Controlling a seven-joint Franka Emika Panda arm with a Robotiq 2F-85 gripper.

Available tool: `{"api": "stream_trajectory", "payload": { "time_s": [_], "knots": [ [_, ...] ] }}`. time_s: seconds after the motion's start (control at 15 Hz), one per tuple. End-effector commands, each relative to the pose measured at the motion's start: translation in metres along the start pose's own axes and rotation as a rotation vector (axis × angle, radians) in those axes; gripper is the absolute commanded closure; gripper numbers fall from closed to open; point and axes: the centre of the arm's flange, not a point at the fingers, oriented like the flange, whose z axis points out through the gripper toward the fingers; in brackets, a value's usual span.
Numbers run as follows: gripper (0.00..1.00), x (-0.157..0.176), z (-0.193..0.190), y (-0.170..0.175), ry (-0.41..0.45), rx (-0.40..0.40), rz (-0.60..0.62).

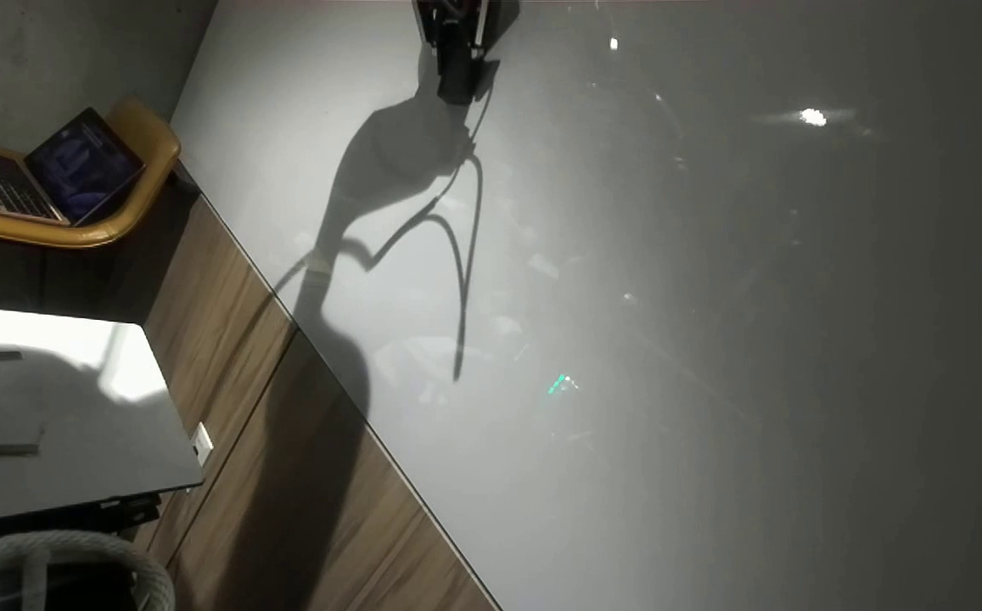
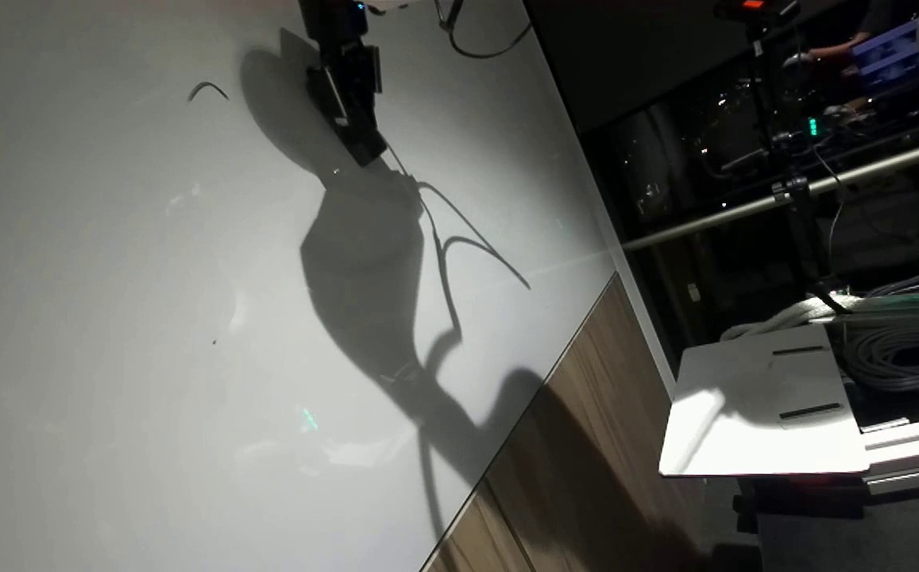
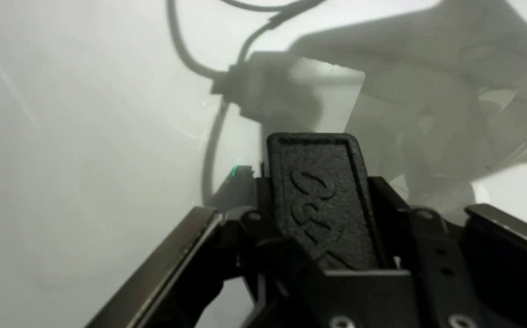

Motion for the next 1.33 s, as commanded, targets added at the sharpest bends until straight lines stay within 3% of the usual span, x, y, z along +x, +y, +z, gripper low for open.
{"api": "stream_trajectory", "payload": {
  "time_s": [0.0,0.33,1.0,1.27],
  "knots": [
    [0.71,0.07,-0.057,-0.021,0.098,-0.035,-0.051],
    [0.71,0.1,-0.092,-0.054,0.138,-0.042,-0.09],
    [0.71,0.117,-0.028,-0.207,-0.021,0.042,-0.233],
    [0.71,0.095,0.013,-0.212,-0.089,0.053,-0.242]
  ]
}}
